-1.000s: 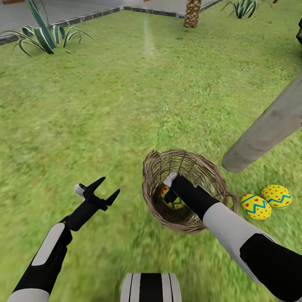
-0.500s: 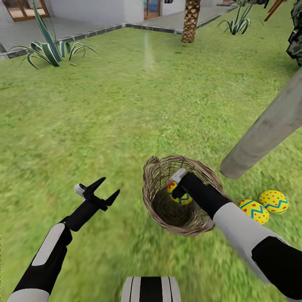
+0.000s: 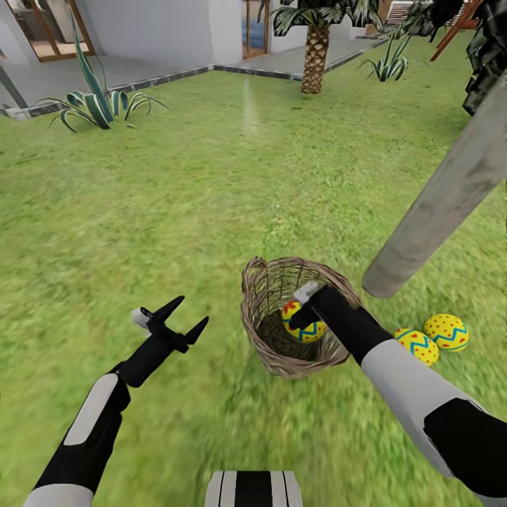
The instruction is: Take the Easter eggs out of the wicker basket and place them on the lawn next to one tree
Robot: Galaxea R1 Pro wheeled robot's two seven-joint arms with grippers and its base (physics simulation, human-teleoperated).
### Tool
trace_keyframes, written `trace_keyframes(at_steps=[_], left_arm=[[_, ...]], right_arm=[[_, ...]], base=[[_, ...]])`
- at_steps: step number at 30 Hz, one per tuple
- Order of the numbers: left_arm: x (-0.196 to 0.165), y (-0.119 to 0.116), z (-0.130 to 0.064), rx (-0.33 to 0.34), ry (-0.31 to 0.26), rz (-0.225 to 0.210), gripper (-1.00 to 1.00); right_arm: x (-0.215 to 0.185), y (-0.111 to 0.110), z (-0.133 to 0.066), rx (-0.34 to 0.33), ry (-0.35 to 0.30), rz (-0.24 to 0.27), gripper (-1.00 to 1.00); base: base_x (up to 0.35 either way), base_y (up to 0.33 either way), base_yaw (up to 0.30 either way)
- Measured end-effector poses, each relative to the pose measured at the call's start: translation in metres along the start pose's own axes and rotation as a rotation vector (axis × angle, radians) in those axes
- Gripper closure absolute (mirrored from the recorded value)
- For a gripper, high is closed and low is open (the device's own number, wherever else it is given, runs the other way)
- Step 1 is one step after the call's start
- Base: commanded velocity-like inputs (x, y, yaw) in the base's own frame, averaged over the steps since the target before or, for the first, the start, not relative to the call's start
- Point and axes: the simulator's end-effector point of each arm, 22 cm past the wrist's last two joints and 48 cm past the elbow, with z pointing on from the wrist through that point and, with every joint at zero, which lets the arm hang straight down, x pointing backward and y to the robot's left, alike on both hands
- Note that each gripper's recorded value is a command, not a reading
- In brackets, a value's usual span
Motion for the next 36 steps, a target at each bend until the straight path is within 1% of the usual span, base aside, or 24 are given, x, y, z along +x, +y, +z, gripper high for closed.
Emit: trace_keyframes(at_steps=[5,9,10,11,12,13,15,16,17,18,20,21,22,23,25,26,27,28,29,30,31,32,33,36], left_arm=[[0.024,-0.007,0.013,0.01,0.065,-0.001,-1.0],[0.032,-0.022,0.018,0.031,0.086,0.018,-1.0],[0.034,-0.024,0.019,0.035,0.089,0.02,-1.0],[0.034,-0.027,0.02,0.038,0.092,0.022,-1.0],[0.035,-0.029,0.019,0.039,0.094,0.027,-1.0],[0.035,-0.031,0.02,0.041,0.096,0.03,-1.0],[0.038,-0.035,0.022,0.049,0.098,0.033,-1.0],[0.04,-0.037,0.023,0.051,0.102,0.034,-1.0],[0.042,-0.039,0.024,0.053,0.106,0.036,-1.0],[0.043,-0.041,0.024,0.055,0.108,0.039,-1.0],[0.045,-0.046,0.025,0.06,0.112,0.044,-1.0],[0.046,-0.048,0.026,0.063,0.114,0.046,-1.0],[0.047,-0.05,0.026,0.066,0.115,0.049,-1.0],[0.048,-0.052,0.027,0.069,0.116,0.052,-1.0],[0.05,-0.057,0.028,0.074,0.119,0.057,-1.0],[0.051,-0.058,0.028,0.076,0.121,0.06,-1.0],[0.052,-0.06,0.029,0.077,0.122,0.062,-1.0],[0.053,-0.062,0.029,0.079,0.124,0.065,-1.0],[0.054,-0.064,0.03,0.082,0.125,0.068,-1.0],[0.054,-0.064,0.03,0.083,0.126,0.069,-1.0],[0.056,-0.066,0.031,0.087,0.129,0.072,-1.0],[0.061,-0.068,0.033,0.09,0.142,0.077,-1.0],[0.065,-0.068,0.035,0.089,0.155,0.079,-1.0],[0.069,-0.067,0.037,0.087,0.165,0.077,-1.0]], right_arm=[[-0.009,-0.003,-0.013,0.006,-0.023,0.007,1.0],[-0.018,-0.006,-0.025,0.014,-0.047,0.007,1.0],[-0.025,-0.011,-0.032,0.018,-0.068,0.022,1.0],[-0.032,-0.02,-0.04,0.018,-0.096,0.062,1.0],[-0.036,-0.03,-0.047,0.013,-0.121,0.117,1.0],[-0.039,-0.034,-0.052,-0.001,-0.137,0.152,1.0],[-0.042,-0.035,-0.063,-0.077,-0.167,0.206,1.0],[-0.041,-0.037,-0.07,-0.14,-0.184,0.242,1.0],[-0.041,-0.036,-0.08,-0.231,-0.211,0.279,1.0],[-0.039,-0.042,-0.092,-0.28,-0.234,0.297,1.0],[-0.041,-0.045,-0.112,-0.354,-0.272,0.301,1.0],[-0.043,-0.038,-0.125,-0.425,-0.29,0.296,1.0],[-0.043,-0.033,-0.135,-0.478,-0.304,0.291,1.0],[-0.043,-0.033,-0.15,-0.542,-0.333,0.299,1.0],[-0.048,-0.047,-0.183,-0.647,-0.429,0.355,1.0],[-0.051,-0.056,-0.207,-0.726,-0.51,0.401,1.0],[-0.051,-0.058,-0.228,-0.808,-0.575,0.43,1.0],[-0.05,-0.055,-0.246,-0.886,-0.621,0.433,1.0],[-0.05,-0.053,-0.256,-0.923,-0.642,0.429,1.0],[-0.049,-0.052,-0.259,-0.938,-0.65,0.431,1.0],[-0.044,-0.057,-0.261,-0.953,-0.68,0.463,1.0],[-0.041,-0.068,-0.267,-0.967,-0.734,0.51,1.0],[-0.039,-0.076,-0.272,-0.978,-0.777,0.543,1.0],[-0.037,-0.082,-0.276,-0.987,-0.807,0.568,1.0]], base=[[-0.003,0.0,0.0],[0.0,0.0,0.0],[0.0,0.0,0.0],[0.0,0.0,0.0],[0.0,0.0,0.0],[0.0,0.0,0.0],[0.0,0.0,0.0],[0.0,0.0,0.0],[0.0,0.0,0.0],[0.0,0.0,0.0],[0.0,0.0,0.0],[0.0,0.0,0.0],[0.0,0.0,0.0],[0.0,0.0,0.0],[0.0,0.0,0.0],[0.0,0.0,0.0],[0.0,0.0,0.0],[0.0,0.0,0.0],[0.0,0.0,0.0],[0.0,0.0,0.0],[0.0,0.0,0.0],[0.0,0.0,0.0],[0.0,0.0,0.0],[-0.136,-0.075,-0.019]])
